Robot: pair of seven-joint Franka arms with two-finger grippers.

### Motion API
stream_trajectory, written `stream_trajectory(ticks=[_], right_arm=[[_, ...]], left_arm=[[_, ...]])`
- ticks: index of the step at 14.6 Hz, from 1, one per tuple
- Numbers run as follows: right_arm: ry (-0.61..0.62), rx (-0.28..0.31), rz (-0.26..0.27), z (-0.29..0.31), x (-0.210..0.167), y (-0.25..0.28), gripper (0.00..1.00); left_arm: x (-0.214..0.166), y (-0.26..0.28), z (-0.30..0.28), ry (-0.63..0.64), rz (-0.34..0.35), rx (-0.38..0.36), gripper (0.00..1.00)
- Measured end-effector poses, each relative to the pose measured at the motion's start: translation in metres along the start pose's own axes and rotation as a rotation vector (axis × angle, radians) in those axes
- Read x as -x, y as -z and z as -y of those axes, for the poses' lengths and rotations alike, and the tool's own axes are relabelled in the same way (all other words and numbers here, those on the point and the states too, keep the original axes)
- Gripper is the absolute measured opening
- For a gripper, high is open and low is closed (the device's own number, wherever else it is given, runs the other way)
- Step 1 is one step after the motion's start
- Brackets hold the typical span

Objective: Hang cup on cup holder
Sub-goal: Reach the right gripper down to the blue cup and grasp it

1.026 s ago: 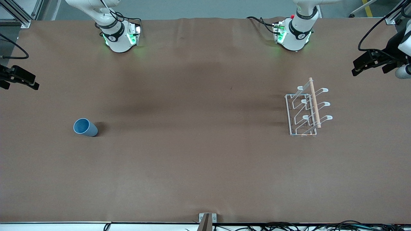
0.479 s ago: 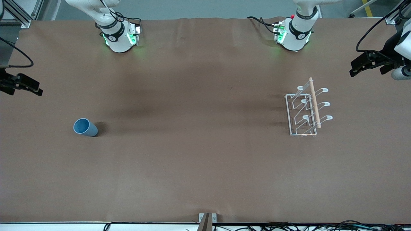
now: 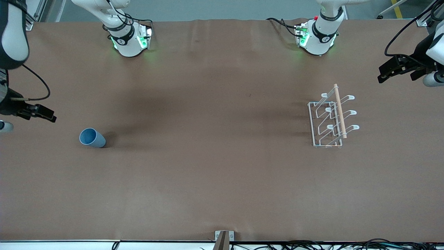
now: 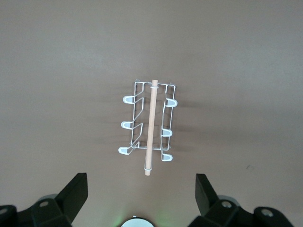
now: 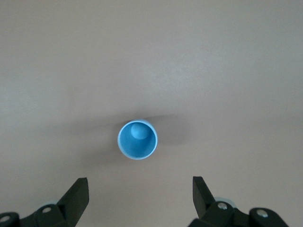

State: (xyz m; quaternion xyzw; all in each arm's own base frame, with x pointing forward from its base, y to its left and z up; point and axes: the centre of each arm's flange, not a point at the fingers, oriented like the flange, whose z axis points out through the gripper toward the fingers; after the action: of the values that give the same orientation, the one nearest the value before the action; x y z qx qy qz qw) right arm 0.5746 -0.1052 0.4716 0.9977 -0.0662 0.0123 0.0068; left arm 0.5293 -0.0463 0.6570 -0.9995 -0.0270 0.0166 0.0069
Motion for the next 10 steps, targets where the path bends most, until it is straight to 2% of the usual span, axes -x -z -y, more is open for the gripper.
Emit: stream_trajectory(ticks=[3, 5, 10], right_arm=[[-0.014, 0.005, 0.006, -0.009, 0.001, -0.067, 0.97], [-0.024, 0.008, 0.030, -0.015, 0.000, -0.103, 0.97], [-0.026, 0.015, 0.055, -0.017, -0.007, -0.159, 0.97]], left_arm=[[0.000, 0.000, 0.000, 0.000, 0.000, 0.000, 1.00], [0.000, 0.000, 0.000, -0.001, 0.000, 0.000, 1.00], [0.000, 0.000, -0.001, -0.003, 0.000, 0.000, 1.00]])
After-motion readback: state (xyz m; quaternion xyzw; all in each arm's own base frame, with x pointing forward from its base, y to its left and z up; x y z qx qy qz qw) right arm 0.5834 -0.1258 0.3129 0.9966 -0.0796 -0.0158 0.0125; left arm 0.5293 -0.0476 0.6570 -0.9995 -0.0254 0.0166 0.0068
